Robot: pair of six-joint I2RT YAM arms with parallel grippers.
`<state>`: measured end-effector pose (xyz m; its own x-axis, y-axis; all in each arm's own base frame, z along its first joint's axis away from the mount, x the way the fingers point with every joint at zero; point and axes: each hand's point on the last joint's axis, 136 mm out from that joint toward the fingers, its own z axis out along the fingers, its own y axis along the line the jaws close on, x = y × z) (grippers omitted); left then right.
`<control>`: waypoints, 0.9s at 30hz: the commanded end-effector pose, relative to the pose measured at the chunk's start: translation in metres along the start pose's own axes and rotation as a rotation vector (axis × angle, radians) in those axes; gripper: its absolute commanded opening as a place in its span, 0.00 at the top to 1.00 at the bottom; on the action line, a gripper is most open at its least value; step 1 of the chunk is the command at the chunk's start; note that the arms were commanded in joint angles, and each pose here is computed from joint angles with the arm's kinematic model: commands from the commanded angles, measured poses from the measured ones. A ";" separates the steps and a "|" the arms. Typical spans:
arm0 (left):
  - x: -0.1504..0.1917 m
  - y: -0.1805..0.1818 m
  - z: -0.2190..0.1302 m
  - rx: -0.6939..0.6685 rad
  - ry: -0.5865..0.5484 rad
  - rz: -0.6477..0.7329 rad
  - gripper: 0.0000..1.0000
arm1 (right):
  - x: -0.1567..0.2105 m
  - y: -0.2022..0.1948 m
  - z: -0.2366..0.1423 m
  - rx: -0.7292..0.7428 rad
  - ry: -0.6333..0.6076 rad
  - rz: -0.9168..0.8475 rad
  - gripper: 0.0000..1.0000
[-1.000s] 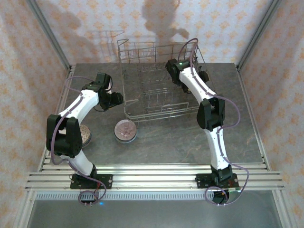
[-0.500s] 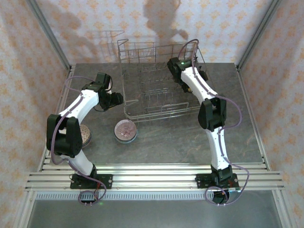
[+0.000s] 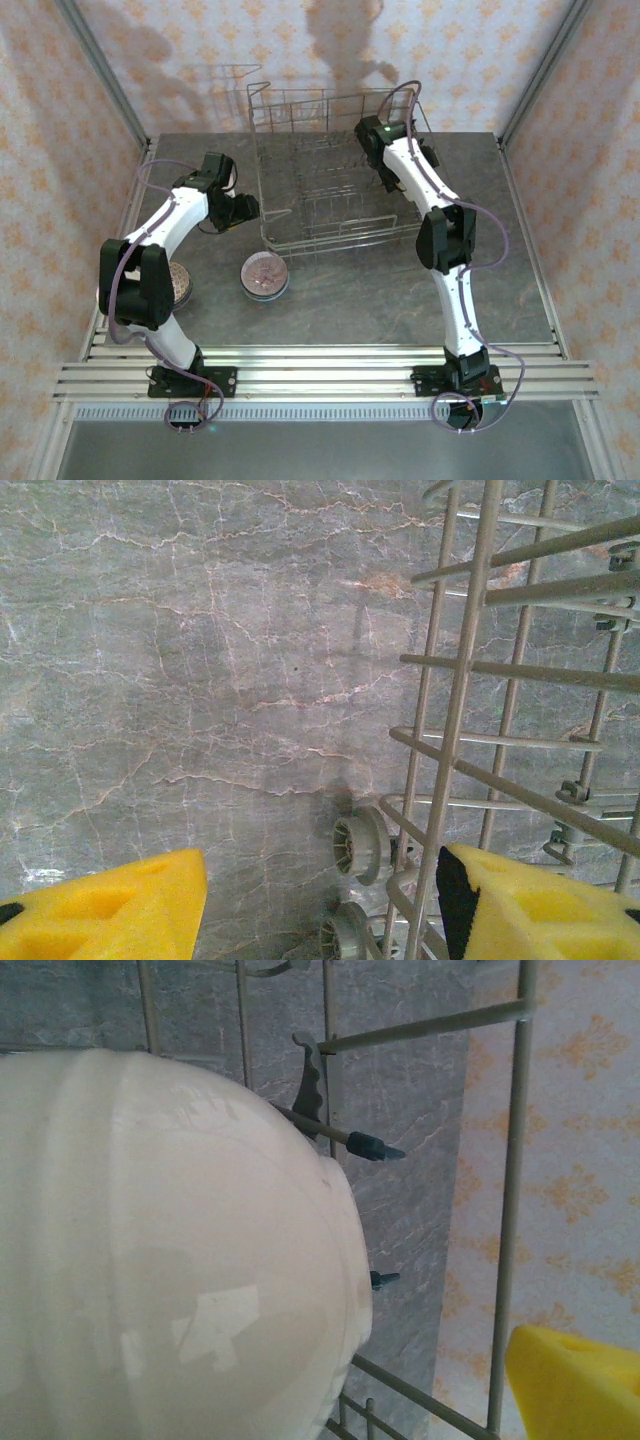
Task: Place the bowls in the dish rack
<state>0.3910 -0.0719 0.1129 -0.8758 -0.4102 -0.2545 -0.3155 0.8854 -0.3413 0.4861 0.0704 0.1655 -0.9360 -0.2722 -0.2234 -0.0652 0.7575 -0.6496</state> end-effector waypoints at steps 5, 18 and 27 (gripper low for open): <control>-0.008 -0.049 0.000 0.155 -0.009 0.065 0.36 | -0.021 0.075 -0.032 -0.334 -0.053 0.110 0.07; -0.009 -0.053 0.001 0.165 0.004 0.080 0.36 | -0.024 0.079 -0.057 -0.470 -0.069 0.143 0.07; -0.008 -0.057 -0.001 0.168 0.004 0.088 0.36 | -0.038 0.088 -0.074 -0.574 -0.127 0.144 0.05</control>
<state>0.3918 -0.0717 0.1117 -0.8905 -0.3861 -0.2407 -0.3016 0.8970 -0.3231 0.4796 0.0699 0.1570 -0.9614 -0.1755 -0.2119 -0.0410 0.8530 -0.5204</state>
